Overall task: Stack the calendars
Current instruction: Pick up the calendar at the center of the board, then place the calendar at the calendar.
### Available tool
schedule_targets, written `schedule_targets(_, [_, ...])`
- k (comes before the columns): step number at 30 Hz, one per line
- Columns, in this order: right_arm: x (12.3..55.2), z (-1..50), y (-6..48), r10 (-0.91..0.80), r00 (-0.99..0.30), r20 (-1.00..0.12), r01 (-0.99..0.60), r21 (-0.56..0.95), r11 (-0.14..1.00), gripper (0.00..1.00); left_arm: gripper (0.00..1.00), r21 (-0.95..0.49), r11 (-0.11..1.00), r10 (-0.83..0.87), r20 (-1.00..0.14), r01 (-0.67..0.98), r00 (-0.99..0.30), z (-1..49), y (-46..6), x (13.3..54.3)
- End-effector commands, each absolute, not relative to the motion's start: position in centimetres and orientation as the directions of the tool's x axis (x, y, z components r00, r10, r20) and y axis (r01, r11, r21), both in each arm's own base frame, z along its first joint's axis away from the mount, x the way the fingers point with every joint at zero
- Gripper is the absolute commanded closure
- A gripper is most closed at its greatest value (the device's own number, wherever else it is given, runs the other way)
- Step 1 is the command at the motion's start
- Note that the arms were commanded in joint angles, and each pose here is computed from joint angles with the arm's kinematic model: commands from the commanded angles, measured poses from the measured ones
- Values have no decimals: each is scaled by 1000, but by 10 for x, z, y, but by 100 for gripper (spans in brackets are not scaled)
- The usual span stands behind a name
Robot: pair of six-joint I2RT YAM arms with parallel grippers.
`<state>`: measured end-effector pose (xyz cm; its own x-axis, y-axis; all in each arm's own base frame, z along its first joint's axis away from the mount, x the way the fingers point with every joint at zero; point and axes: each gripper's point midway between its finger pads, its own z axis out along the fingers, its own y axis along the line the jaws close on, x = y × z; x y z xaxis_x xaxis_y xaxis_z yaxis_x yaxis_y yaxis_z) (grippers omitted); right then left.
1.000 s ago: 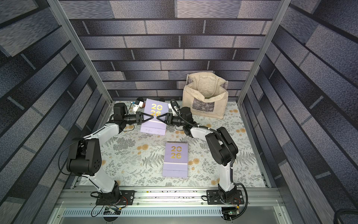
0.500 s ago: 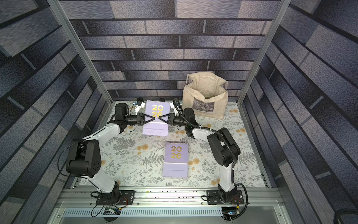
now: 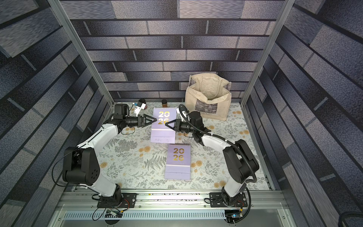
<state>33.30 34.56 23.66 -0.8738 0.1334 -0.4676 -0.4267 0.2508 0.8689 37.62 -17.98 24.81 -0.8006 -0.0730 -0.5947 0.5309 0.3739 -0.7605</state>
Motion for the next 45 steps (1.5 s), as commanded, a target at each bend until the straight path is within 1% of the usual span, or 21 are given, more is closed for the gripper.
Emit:
schedule_targets(1, [318,230,322,98,-846,-525,-454,804,384,100,0,-635,547,-65,-682,546,-729,259,-163,383])
schedule_targets(2, [312,226,315,82,-847,-524,-446,788,424,100,0,-606,602,-74,-690,520,-720,256,-159,387])
schedule_targets(3, [306,221,309,65,-851,-520,-439,775,455,100,0,-585,630,-77,-701,510,-709,255,-157,387])
schedule_targets(5, [292,217,300,35,-859,-511,-434,762,481,100,0,-560,658,-92,-723,503,-685,254,-157,386])
schedule_targets(10, [256,200,285,-6,-899,-439,-382,775,503,100,0,-550,652,-132,-760,521,-636,249,-165,377])
schedule_targets(14, [232,174,275,-6,-940,-341,-294,803,519,100,0,-540,642,-109,-766,543,-633,231,-178,363])
schedule_targets(18, [212,155,269,-18,-952,-304,-266,800,539,100,0,-522,640,-86,-777,564,-623,219,-188,350])
schedule_targets(20, [205,154,268,-5,-957,-290,-251,817,520,100,0,-518,634,-73,-779,574,-623,215,-192,344])
schedule_targets(26, [191,144,263,40,-966,-254,-199,837,509,100,0,-516,631,-66,-780,579,-623,205,-199,333])
schedule_targets(34, [187,139,261,90,-968,-233,-159,852,500,100,0,-506,631,-58,-786,588,-615,200,-206,325])
schedule_targets(45, [181,135,269,83,-976,-199,-136,867,480,100,0,-492,637,-71,-804,593,-590,200,-206,316])
